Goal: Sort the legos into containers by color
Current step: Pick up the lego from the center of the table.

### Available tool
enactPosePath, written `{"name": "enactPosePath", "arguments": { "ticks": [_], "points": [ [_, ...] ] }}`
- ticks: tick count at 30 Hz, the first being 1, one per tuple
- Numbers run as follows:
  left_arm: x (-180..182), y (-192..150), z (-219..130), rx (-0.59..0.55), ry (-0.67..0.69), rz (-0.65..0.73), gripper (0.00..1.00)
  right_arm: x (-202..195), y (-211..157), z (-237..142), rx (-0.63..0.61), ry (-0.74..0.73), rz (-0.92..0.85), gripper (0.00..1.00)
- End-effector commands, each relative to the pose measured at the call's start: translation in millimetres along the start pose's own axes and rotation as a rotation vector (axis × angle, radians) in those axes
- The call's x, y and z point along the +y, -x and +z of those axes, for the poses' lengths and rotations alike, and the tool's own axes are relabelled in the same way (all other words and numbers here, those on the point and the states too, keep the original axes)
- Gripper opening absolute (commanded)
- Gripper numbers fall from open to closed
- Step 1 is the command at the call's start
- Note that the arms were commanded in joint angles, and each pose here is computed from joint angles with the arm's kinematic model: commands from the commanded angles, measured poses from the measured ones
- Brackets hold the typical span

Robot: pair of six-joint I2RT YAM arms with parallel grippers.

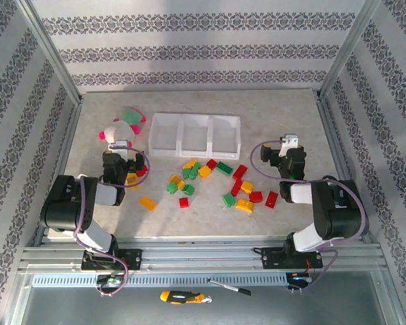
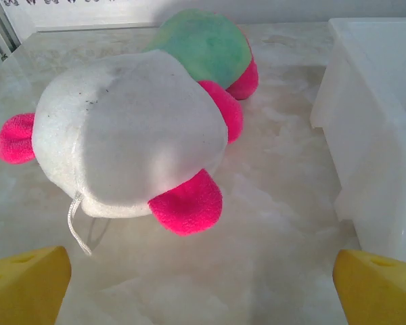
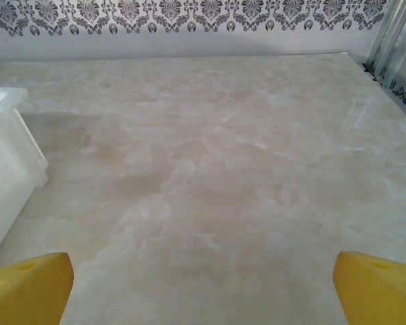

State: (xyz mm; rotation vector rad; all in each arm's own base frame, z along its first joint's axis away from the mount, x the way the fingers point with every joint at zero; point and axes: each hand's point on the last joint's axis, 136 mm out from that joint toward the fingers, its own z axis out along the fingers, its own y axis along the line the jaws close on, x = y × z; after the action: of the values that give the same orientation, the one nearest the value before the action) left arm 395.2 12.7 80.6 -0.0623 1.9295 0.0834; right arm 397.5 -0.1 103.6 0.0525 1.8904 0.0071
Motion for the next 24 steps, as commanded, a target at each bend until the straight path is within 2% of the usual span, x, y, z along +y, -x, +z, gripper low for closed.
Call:
{"name": "enactPosePath", "arguments": {
  "ticks": [1, 24],
  "points": [
    [0.2, 9.6, 2.2, -0.023, -0.006, 0.003, 0.99, 0.4, 2.9, 0.4, -0.021, 0.006, -0.011, 0.98],
    [1.8, 8.7, 0.9, -0.027, 0.003, -0.001, 0.99, 0.4, 3.2, 0.3, -0.022, 0.006, -0.009, 0.98]
  ]
}}
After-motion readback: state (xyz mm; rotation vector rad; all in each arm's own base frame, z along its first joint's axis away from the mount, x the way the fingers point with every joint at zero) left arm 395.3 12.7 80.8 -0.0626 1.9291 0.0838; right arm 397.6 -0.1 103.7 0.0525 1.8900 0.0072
